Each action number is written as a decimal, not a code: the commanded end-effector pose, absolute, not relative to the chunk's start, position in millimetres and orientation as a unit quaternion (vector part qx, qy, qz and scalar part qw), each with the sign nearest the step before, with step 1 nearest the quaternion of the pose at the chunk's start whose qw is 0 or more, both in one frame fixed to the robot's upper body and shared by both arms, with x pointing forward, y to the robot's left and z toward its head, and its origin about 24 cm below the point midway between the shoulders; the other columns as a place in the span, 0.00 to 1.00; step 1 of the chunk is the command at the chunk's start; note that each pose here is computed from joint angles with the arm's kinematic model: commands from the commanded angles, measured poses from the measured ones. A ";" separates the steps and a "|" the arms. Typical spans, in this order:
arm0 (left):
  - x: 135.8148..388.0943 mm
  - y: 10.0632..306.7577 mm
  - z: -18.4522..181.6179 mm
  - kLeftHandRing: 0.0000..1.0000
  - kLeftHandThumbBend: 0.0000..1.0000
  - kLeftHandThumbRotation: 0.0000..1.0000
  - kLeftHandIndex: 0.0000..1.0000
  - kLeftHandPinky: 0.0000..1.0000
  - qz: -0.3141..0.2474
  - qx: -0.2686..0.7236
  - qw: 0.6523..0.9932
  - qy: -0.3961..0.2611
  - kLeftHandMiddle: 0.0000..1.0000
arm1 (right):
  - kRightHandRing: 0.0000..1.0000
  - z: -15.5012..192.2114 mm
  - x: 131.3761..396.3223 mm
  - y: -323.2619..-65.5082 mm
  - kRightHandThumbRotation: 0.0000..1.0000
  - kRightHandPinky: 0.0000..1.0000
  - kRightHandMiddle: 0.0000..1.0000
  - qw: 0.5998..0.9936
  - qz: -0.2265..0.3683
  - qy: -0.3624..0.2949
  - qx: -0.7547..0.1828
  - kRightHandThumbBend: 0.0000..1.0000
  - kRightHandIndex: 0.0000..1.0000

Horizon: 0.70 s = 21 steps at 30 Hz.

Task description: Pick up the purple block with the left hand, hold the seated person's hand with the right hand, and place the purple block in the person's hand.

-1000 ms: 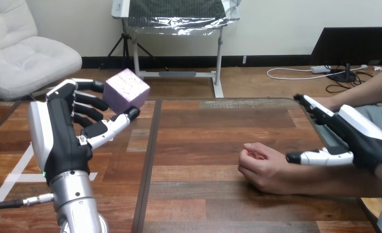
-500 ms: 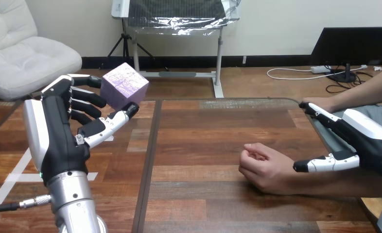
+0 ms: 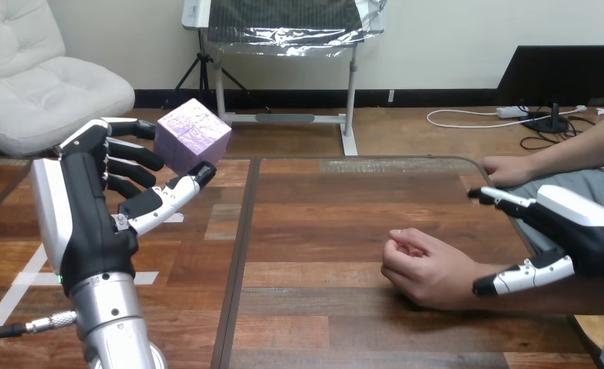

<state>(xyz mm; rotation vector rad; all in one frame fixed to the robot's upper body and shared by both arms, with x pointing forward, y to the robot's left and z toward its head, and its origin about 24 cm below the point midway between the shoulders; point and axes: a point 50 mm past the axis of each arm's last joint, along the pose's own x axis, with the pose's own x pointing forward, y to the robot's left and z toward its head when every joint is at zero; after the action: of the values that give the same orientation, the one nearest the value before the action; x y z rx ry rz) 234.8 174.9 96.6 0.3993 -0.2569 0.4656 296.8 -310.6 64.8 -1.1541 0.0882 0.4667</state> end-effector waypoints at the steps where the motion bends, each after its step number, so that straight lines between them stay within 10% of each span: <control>1: 236.7 171.2 115.0 0.33 0.65 0.00 0.42 0.25 0.228 0.189 0.939 -0.174 0.38 | 0.95 88.2 304.7 -321.9 0.56 1.00 0.95 0.793 0.207 0.040 -0.571 1.00 0.97; 21: 237.6 173.5 114.9 0.32 0.65 0.00 0.42 0.24 0.232 0.183 0.940 -0.169 0.38 | 0.92 78.7 296.0 -323.5 0.45 0.95 0.92 0.759 0.257 0.085 -0.592 1.00 0.94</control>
<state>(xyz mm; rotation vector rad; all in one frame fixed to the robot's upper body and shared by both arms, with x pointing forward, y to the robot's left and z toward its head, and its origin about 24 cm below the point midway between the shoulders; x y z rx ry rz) 234.7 174.9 95.8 0.3850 -0.2473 0.4661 294.3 -314.0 66.5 -1.2465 0.1653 0.5745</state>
